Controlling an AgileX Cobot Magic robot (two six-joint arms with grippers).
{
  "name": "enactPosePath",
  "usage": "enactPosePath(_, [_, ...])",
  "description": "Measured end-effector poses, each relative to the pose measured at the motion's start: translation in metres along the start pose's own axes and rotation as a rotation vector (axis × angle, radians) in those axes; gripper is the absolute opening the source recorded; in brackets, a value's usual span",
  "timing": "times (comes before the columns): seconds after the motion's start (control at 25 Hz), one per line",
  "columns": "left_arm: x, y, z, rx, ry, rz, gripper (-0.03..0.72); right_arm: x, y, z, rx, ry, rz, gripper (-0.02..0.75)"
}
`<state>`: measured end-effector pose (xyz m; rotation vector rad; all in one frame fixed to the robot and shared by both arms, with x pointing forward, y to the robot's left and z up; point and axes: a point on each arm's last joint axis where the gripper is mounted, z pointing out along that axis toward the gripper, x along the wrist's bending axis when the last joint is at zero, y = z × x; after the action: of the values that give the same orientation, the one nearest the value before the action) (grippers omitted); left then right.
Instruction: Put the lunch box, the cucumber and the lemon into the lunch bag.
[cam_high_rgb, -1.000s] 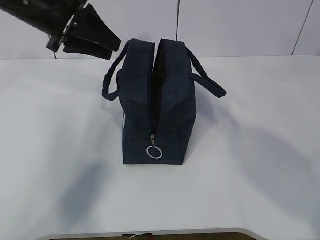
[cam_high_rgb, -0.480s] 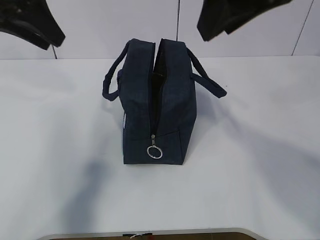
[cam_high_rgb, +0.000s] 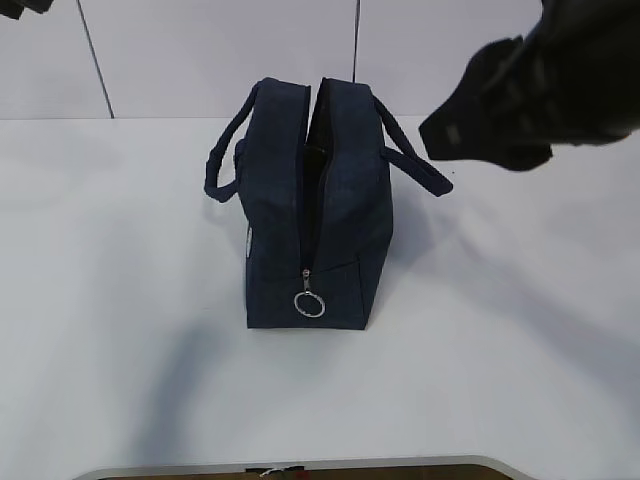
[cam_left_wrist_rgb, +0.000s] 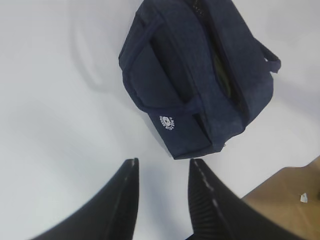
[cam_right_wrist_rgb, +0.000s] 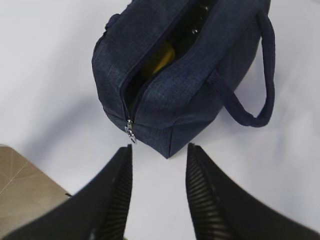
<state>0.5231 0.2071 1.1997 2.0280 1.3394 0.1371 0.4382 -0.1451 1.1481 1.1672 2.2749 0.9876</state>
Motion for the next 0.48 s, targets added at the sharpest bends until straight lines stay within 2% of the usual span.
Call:
enactPosePath(0.2, [-0.006,-0.003,-0.014,-0.034,0.002,0.014,0.239,0.002,-0.034,0.015,-0.113,0.017,-0.08,0.301])
enactPosePath(0.32, [-0.007,-0.003,-0.016,-0.037,0.003,0.016,0.239,0.003,-0.05,0.027,-0.127,0.024,-0.094,0.301])
enactPosePath(0.48, [-0.007,-0.003,-0.016,-0.037,0.003,0.016,0.239,0.003,-0.052,0.04,-0.128,0.013,-0.133,0.301])
